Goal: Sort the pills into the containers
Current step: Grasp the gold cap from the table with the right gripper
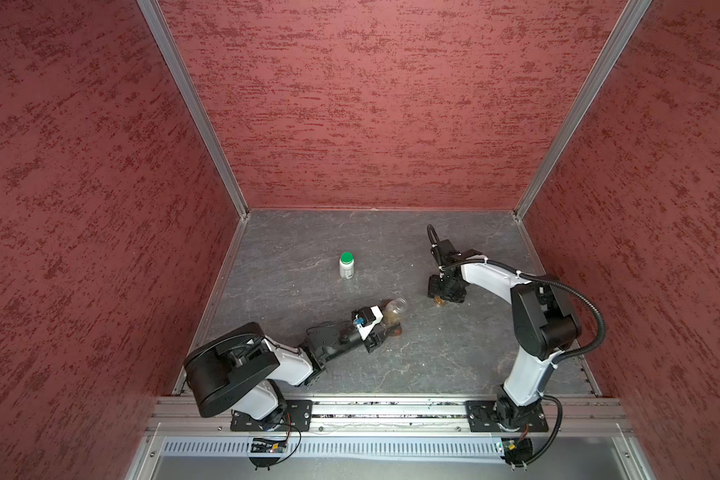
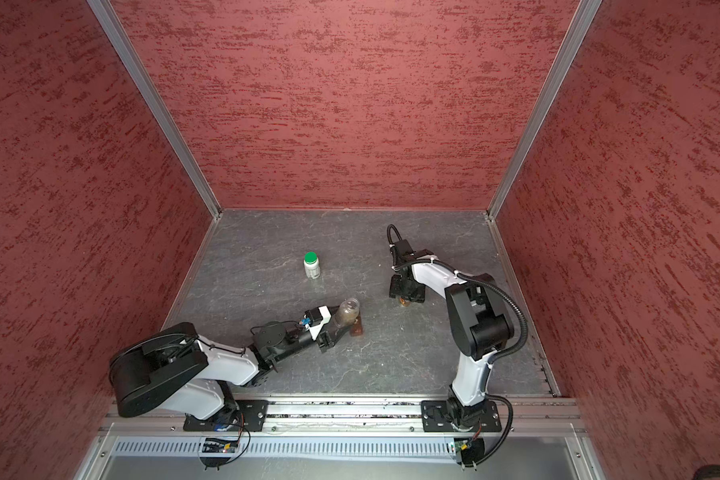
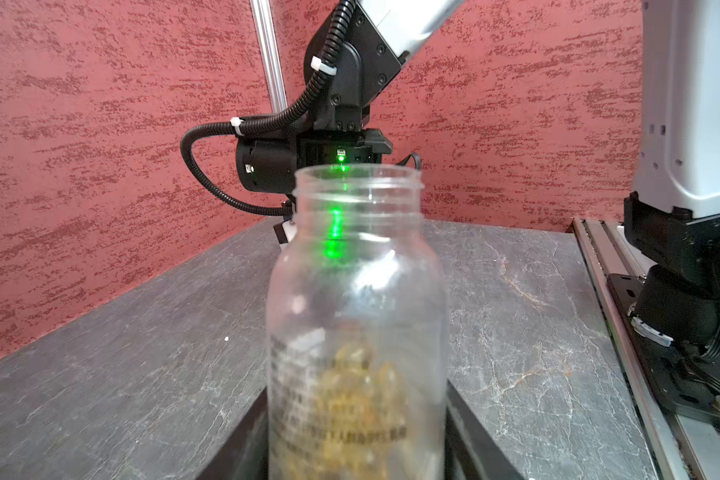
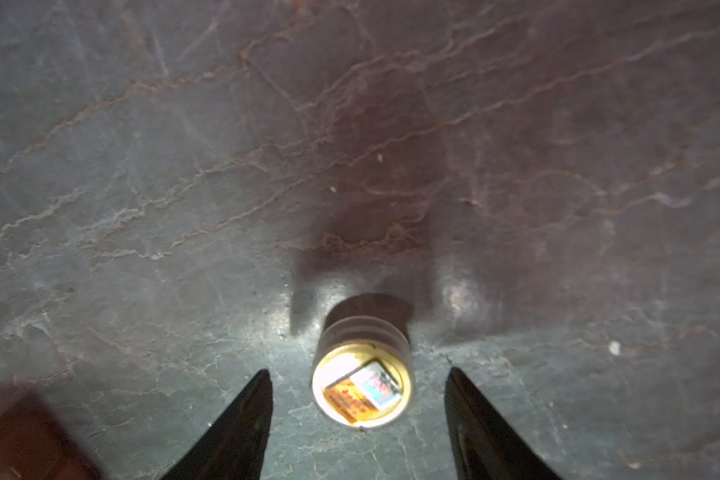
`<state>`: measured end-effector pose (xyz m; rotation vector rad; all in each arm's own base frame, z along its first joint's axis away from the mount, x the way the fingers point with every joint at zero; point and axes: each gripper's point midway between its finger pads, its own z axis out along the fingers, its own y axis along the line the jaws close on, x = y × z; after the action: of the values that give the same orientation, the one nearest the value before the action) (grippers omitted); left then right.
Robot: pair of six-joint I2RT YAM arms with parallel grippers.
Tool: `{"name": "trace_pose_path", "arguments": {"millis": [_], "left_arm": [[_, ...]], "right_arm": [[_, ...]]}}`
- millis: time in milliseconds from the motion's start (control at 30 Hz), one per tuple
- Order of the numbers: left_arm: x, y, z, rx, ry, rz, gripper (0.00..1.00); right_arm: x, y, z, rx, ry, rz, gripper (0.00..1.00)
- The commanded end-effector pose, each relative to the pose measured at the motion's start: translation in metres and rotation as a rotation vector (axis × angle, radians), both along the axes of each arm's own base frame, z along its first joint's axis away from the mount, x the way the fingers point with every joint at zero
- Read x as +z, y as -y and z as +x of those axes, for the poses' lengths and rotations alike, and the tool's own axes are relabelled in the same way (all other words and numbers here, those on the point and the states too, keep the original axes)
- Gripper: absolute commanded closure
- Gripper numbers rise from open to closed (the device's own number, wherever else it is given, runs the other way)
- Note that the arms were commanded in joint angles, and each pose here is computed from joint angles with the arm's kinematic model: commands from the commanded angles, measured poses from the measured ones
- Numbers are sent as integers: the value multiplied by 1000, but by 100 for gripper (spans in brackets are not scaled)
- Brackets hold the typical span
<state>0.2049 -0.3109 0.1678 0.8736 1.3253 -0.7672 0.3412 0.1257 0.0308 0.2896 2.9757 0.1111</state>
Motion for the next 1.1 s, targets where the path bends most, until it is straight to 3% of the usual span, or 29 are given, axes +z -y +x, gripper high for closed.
{"name": "trace_pose_path", "arguments": {"millis": [0, 700, 867, 1067], "left_arm": [[10, 5, 2, -4, 28, -40, 100], [10, 5, 3, -2, 29, -37, 100], [9, 5, 5, -3, 30, -31, 100], [10, 15, 14, -19, 48, -39, 100]], "right_arm": [[1, -5, 3, 23, -11, 15, 35], [9, 4, -5, 10, -30, -21, 63], [47, 1, -10, 21, 18, 7, 64], [137, -26, -24, 120, 135, 176, 65]]}}
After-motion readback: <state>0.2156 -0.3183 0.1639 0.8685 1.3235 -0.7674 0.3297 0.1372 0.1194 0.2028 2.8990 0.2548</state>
